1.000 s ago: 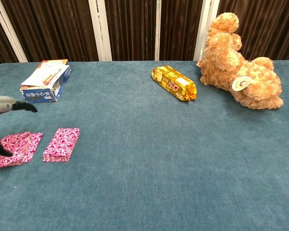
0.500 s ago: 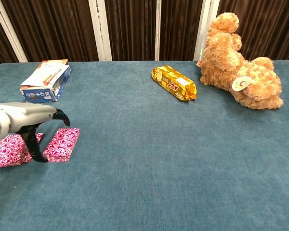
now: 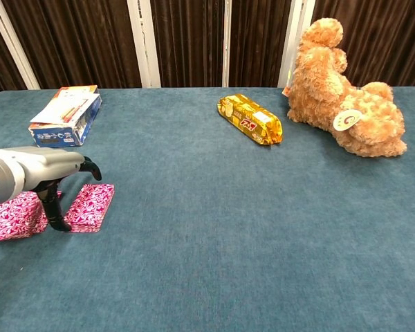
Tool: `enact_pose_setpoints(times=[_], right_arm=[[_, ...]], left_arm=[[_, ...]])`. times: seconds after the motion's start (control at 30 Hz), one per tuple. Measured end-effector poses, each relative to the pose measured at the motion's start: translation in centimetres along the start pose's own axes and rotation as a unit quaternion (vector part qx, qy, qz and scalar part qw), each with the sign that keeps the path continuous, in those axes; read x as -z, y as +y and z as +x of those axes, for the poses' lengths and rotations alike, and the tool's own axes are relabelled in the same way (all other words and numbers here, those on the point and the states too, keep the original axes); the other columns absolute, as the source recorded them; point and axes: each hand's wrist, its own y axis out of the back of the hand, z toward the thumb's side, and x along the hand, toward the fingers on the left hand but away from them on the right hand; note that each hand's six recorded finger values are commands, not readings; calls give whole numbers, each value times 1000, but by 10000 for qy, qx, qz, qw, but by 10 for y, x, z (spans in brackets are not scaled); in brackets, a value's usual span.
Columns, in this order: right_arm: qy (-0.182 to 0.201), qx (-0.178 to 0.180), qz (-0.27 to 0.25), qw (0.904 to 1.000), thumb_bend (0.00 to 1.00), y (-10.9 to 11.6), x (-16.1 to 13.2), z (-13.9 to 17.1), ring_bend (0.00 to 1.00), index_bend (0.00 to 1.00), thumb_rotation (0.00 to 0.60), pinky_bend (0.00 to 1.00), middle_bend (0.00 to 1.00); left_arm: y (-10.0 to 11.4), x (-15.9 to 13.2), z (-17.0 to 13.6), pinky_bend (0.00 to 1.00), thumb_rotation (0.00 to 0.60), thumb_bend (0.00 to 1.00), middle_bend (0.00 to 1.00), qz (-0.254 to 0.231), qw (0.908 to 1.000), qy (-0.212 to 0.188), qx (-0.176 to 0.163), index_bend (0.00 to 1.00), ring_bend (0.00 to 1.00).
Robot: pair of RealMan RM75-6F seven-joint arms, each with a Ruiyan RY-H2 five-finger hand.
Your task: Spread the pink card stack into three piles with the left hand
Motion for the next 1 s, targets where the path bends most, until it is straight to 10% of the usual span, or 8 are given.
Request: enact_pose_setpoints(times=[0.57,1.0], right_arm=[[-13,-16,-23,10000,363,0,0,0,0,0,600,49,0],[-12,-8,-27,10000,362,0,0,0,0,0,600,49,0]], left_arm=[[-4,-10,7,0,600,406,0,-72,10000,-43,7,462,0],[7,-13,-1,0,600,420,0,-338,9987,-294,-236,506,0]])
